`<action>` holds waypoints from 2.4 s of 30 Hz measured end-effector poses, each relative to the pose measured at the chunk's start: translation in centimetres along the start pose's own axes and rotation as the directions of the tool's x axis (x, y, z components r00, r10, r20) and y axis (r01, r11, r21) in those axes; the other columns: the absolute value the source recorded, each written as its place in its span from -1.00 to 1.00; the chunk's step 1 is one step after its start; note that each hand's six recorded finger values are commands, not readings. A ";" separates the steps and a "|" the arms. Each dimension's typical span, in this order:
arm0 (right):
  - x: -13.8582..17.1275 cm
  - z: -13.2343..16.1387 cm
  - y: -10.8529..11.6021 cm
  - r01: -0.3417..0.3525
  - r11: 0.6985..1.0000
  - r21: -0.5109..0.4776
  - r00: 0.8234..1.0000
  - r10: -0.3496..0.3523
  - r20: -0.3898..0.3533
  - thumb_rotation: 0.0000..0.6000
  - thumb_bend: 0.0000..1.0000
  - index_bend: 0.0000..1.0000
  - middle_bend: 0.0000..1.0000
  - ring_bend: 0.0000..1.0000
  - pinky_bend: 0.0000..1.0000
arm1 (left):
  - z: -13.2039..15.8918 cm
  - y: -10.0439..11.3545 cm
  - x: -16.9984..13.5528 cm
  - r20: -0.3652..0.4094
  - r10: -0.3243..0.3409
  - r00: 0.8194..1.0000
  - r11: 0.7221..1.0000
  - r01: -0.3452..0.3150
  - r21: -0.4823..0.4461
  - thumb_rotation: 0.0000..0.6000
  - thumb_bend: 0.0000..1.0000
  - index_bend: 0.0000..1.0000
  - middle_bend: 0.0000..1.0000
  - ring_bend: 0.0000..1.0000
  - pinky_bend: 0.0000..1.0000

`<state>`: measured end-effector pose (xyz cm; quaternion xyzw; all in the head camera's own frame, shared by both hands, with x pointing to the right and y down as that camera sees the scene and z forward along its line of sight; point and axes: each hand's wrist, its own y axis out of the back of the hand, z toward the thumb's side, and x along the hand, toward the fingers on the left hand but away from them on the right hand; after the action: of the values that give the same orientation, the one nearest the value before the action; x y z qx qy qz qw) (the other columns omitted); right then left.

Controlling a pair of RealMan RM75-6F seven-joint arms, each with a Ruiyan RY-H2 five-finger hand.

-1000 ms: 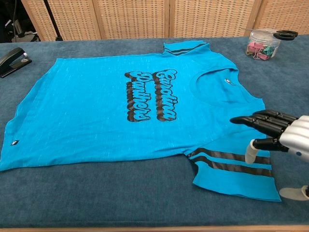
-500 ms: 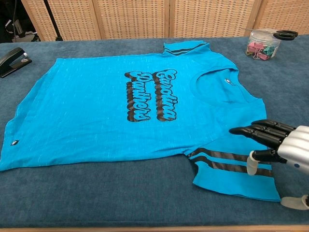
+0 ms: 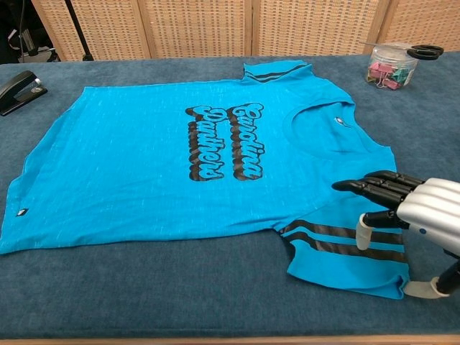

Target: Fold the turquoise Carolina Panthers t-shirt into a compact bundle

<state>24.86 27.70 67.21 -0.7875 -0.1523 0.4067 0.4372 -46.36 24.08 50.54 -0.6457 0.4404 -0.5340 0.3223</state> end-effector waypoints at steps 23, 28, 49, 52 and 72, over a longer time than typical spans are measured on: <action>0.4 -0.1 -0.5 -0.058 0.996 0.062 0.998 0.058 -0.004 1.00 -0.08 0.28 -0.98 -1.00 -1.00 | 0.0 0.0 -0.1 0.001 0.002 1.000 1.000 -0.002 0.000 1.00 -1.00 -1.00 -1.00 -1.00 -1.00; 0.5 -0.1 -0.5 -0.052 0.997 0.051 0.999 0.052 -0.007 1.00 -0.07 0.30 -0.98 -1.00 -1.00 | 0.0 -0.1 -0.1 0.000 -0.001 1.000 1.000 0.001 0.006 1.00 -1.00 -1.00 -1.00 -1.00 -1.00; 1.1 0.8 1.6 0.079 0.994 -0.069 0.993 -0.085 -0.087 1.00 0.08 0.40 -0.97 -1.00 -1.00 | 0.9 -8.0 1.7 0.181 -0.118 0.976 0.993 0.117 0.014 1.00 -0.81 -0.35 -1.00 -1.00 -1.00; 1.0 0.5 1.6 0.081 0.995 -0.065 0.993 -0.086 -0.079 1.00 0.08 0.40 -0.98 -1.00 -1.00 | 1.2 -9.9 1.9 0.194 -0.123 0.973 0.992 0.124 0.007 1.00 -0.77 -0.29 -1.00 -1.00 -1.00; 0.9 -0.8 1.0 0.070 0.997 -0.025 0.996 -0.071 -0.047 1.00 0.09 0.40 -0.98 -1.00 -1.00 | 1.6 -17.1 3.1 0.185 -0.189 0.964 0.976 0.205 -0.071 1.00 -0.48 -0.13 -1.00 -1.00 -1.00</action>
<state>25.94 27.16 66.15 -0.7962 -0.1743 0.3702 0.4458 -40.84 28.09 66.54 -0.7451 0.3671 -0.4834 0.2765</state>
